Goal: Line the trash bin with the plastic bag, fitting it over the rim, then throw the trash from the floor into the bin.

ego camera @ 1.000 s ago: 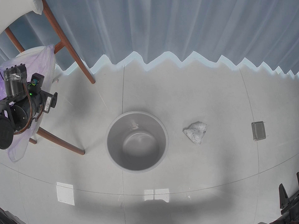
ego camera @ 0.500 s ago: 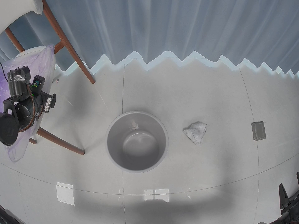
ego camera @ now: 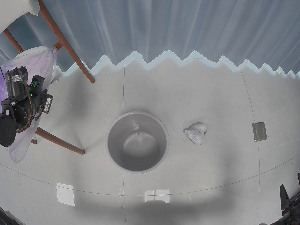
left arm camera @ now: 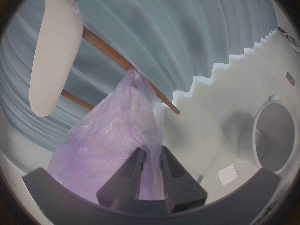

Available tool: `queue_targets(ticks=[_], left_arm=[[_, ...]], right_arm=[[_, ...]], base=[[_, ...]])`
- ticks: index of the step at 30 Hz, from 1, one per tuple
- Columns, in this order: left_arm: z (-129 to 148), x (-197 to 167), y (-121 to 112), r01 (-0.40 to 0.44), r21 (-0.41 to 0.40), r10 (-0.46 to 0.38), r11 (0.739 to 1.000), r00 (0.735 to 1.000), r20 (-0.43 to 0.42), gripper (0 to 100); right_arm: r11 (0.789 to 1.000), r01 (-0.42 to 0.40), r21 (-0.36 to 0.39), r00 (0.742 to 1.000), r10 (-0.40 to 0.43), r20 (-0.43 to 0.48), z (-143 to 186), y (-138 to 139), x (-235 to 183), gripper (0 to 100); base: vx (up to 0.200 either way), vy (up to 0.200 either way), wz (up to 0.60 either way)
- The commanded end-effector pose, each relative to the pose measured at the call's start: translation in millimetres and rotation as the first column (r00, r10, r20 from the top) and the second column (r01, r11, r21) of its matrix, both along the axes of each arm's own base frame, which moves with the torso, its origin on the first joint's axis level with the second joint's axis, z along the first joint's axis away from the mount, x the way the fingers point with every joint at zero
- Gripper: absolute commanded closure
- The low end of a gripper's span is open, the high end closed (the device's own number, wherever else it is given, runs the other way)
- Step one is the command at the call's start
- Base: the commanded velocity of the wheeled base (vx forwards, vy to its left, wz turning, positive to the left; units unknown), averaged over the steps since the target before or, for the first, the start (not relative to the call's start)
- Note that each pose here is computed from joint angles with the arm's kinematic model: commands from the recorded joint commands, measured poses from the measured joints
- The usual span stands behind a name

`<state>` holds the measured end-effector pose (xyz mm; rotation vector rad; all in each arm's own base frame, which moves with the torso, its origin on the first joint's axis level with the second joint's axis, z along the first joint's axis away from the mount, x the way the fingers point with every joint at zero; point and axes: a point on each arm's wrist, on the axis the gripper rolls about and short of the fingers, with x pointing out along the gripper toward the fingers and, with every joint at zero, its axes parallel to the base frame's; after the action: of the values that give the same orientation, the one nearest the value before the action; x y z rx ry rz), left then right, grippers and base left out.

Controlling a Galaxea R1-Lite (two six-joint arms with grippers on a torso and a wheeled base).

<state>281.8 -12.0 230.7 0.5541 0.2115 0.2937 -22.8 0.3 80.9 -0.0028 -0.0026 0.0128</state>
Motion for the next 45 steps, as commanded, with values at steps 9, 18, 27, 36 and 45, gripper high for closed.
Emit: queue_targets(ticks=[9, 18, 27, 36, 45], left_arm=[[27, -41, -35, 0.237, -0.337, -0.204, 0.911, 0.970, 0.131, 100], [43, -65, -15, 0.303, -0.545, -0.209, 0.782, 0.951, 0.230, 100], [39, -83, -13, 0.349, -0.528, -0.262, 0.774, 0.936, 0.234, 100], [39, -82, -19, 0.372, -0.491, -0.299, 0.787, 0.928, 0.225, 0], [31, -75, -47, 0.436, -0.445, -0.401, 0.783, 0.899, 0.174, 0]], right_arm=[[1.000, -0.001, 0.000, 1.000, 0.001, -0.001, -5, 0, 0, 0], [1.000, -0.001, 0.000, 1.000, 0.001, 0.001, -5, 0, 0, 0], [1.000, -0.001, 0.000, 1.000, 0.001, -0.001, -5, 0, 0, 0], [1.000, -0.001, 0.000, 1.000, 0.001, 0.001, -5, 0, 0, 0], [1.000, -0.001, 0.000, 1.000, 0.001, -0.001, -5, 0, 0, 0]], base=[[0.000, 0.000, 0.00], [0.000, 0.000, 0.00], [0.000, 0.000, 0.00], [0.000, 0.000, 0.00], [0.000, 0.000, 0.00]])
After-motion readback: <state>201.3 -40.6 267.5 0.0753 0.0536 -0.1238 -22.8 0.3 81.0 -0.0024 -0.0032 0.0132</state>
